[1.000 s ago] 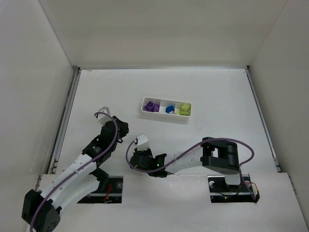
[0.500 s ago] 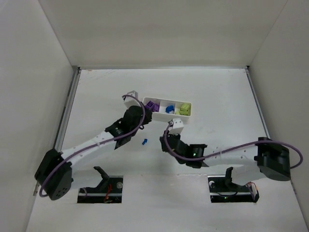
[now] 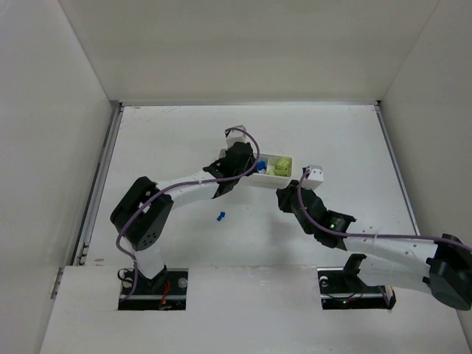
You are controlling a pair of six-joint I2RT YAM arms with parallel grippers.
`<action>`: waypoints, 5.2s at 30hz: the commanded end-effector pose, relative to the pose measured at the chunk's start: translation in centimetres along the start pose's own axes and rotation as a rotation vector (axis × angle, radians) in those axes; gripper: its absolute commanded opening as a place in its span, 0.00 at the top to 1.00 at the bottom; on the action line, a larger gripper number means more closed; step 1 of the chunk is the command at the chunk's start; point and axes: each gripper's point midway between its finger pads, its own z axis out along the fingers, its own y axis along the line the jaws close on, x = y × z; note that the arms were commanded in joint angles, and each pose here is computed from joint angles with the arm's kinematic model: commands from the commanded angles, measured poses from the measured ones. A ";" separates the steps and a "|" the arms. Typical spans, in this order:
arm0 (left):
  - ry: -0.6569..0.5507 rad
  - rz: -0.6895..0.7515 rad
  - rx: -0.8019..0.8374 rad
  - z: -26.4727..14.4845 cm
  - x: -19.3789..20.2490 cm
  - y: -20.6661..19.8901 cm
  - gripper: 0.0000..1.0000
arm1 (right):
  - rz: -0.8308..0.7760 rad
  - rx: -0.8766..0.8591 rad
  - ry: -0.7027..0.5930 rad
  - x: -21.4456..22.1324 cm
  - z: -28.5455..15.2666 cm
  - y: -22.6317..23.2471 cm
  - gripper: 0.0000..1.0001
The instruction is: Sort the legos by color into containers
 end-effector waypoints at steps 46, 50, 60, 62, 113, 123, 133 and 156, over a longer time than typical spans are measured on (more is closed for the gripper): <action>0.171 0.210 -0.102 -14.0 12.2 12.2 0.70 | -0.019 -0.079 0.019 -2.9 9.8 6.9 0.59; 0.168 0.205 -0.117 -13.5 12.3 12.6 0.71 | -0.017 -0.113 0.036 -1.8 8.2 7.6 0.59; 0.185 0.227 -0.121 -11.9 12.9 12.5 0.74 | -0.009 -0.145 0.065 0.2 6.4 8.1 0.59; 0.187 0.236 -0.125 -11.8 13.0 12.6 0.75 | -0.007 -0.145 0.066 0.3 6.2 7.9 0.59; -0.232 -0.389 0.002 -18.0 -5.0 14.7 0.86 | -0.569 -0.347 0.462 15.9 7.3 13.3 0.55; -0.238 -0.387 -0.011 -17.8 -5.2 15.3 0.86 | -0.602 -0.314 0.470 16.6 7.5 12.8 0.75; -0.236 -0.365 0.048 -17.4 -6.8 12.6 0.86 | -0.470 -0.351 0.371 12.6 5.0 12.9 0.83; -0.023 -0.079 0.154 -0.5 -4.7 -2.8 0.76 | -0.121 -0.106 0.055 -1.9 3.4 0.0 0.84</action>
